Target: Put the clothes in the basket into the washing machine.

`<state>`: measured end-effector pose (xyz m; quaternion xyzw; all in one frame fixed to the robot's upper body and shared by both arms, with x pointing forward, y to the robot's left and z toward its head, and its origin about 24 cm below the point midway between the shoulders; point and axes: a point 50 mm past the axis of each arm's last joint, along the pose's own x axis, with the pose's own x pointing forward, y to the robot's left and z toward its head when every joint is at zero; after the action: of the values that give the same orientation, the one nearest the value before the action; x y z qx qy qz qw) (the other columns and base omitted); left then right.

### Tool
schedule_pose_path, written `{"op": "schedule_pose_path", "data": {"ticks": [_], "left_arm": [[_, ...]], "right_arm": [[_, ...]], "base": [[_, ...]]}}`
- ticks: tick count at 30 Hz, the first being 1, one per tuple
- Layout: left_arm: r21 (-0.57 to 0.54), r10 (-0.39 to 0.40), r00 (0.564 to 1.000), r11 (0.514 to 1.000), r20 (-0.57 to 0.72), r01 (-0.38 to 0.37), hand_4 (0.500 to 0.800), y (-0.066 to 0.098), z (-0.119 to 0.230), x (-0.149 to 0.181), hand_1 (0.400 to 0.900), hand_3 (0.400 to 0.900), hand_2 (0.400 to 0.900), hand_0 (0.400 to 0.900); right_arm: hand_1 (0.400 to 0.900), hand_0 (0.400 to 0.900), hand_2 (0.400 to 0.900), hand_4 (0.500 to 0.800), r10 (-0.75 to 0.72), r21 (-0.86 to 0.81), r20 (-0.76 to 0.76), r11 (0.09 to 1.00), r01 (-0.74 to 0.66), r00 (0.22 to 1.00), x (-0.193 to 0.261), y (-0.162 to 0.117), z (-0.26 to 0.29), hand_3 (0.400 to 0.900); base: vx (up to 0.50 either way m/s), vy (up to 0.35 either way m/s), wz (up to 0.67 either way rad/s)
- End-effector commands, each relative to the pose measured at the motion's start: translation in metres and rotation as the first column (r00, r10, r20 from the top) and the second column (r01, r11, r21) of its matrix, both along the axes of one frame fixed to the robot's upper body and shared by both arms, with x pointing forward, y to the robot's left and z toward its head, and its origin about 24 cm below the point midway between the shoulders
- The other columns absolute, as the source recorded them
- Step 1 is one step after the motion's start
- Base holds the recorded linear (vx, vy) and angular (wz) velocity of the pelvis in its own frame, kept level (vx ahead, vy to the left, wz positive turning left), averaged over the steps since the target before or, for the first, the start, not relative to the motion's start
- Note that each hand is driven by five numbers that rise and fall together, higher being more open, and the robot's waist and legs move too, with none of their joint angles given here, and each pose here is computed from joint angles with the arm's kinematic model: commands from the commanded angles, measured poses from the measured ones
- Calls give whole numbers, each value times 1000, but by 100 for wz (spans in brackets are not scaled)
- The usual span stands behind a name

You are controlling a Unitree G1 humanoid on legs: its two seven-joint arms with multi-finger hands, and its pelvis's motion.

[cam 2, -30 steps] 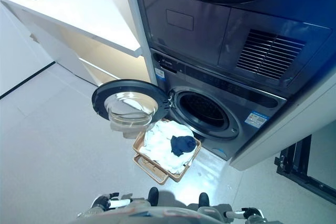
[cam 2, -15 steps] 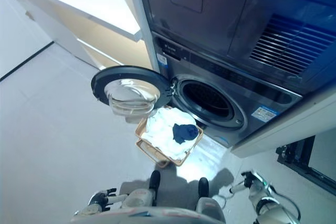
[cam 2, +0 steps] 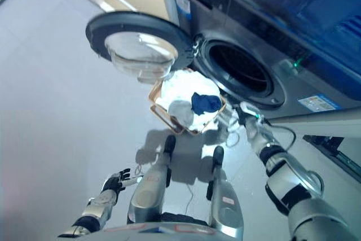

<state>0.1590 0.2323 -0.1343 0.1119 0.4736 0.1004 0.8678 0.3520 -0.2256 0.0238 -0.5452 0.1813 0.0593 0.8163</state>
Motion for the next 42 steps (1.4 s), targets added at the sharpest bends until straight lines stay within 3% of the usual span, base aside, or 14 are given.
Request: {"op": "schedule_pose_path", "data": {"ticks": [1,12,21,26,42], "left_arm": [[30,82,994,996,-71,-80,800,9,-9,-29,900,900,900,900],[25,135,991,991,-26,-134,800,11,-5,-22,900,900,900,900],[0,130,990,991,51,-130,800,3,1,-15,900,900,900,900],[-9,132,988,991,84,-132,800,2,5,-11,900,900,900,900],[-20,130,982,992,134,-128,800,-5,10,-2,900,900,900,900]], "right_arm": [[900,900,900,800,14,-77,142,997,-3,990,21,-6,42,900],[900,900,900,800,67,-221,249,975,-11,966,51,3,97,900],[900,900,900,800,2,-328,364,936,126,932,61,-23,154,900],[900,900,900,800,16,-343,398,930,132,917,64,-23,170,900],[900,900,900,800,-40,-299,373,941,161,927,62,-24,158,900]], "base": [[21,31,6],[5,41,5],[1,71,8],[14,62,4],[7,27,6]]}}
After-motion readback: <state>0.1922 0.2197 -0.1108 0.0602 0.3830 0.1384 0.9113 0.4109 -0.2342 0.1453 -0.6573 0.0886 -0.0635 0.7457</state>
